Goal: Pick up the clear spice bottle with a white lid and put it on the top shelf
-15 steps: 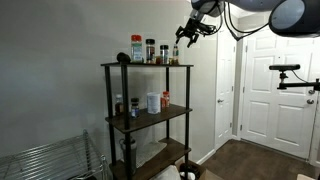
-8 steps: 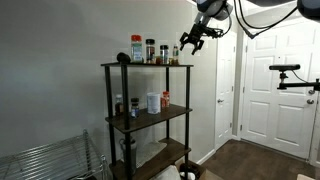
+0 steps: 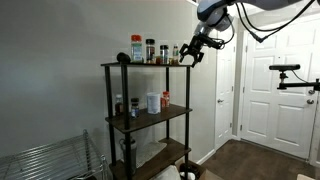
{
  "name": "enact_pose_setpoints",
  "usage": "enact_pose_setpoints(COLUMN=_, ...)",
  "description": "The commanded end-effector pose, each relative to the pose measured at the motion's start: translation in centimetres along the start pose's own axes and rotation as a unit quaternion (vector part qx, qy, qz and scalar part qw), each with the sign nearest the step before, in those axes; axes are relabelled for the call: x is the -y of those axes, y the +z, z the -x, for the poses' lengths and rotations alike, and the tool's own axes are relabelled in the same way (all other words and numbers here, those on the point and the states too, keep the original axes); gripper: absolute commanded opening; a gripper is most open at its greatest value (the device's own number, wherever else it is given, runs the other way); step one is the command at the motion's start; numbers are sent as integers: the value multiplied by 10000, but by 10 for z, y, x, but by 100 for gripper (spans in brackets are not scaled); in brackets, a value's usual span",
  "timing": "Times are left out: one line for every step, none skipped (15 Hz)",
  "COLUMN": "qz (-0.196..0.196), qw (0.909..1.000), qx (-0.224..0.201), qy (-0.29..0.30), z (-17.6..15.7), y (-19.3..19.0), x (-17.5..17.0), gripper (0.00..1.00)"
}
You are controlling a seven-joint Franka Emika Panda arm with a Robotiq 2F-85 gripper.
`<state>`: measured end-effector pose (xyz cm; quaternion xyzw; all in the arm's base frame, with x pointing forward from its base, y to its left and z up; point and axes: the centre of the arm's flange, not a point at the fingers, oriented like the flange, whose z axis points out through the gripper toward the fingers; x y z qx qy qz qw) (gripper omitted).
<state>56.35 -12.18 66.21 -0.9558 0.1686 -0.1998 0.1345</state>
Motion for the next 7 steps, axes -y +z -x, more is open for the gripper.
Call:
enact_pose_setpoints(qz=-209, qw=9997, qx=136, qy=-38, z=22, y=9, x=-10, gripper=100)
enact_pose_setpoints(qz=-215, qw=9996, qx=162, qy=-25, z=23, y=12, x=-10, gripper=100)
enact_pose_setpoints(qz=-221, qw=9996, qx=190, qy=-4, z=22, y=12, x=-10, gripper=100)
enact_pose_setpoints(qz=-226, qw=9995, qx=203, qy=8, z=23, y=13, x=-10, gripper=100)
enact_pose_setpoints(qz=-76, qw=9998, qx=191, qy=84, z=10, y=16, x=-5, gripper=100)
enact_pose_setpoints(qz=-75, qw=9997, qx=196, qy=84, z=10, y=16, x=-5, gripper=100)
enact_pose_setpoints(qz=-75, qw=9997, qx=199, qy=82, z=10, y=17, x=-5, gripper=100)
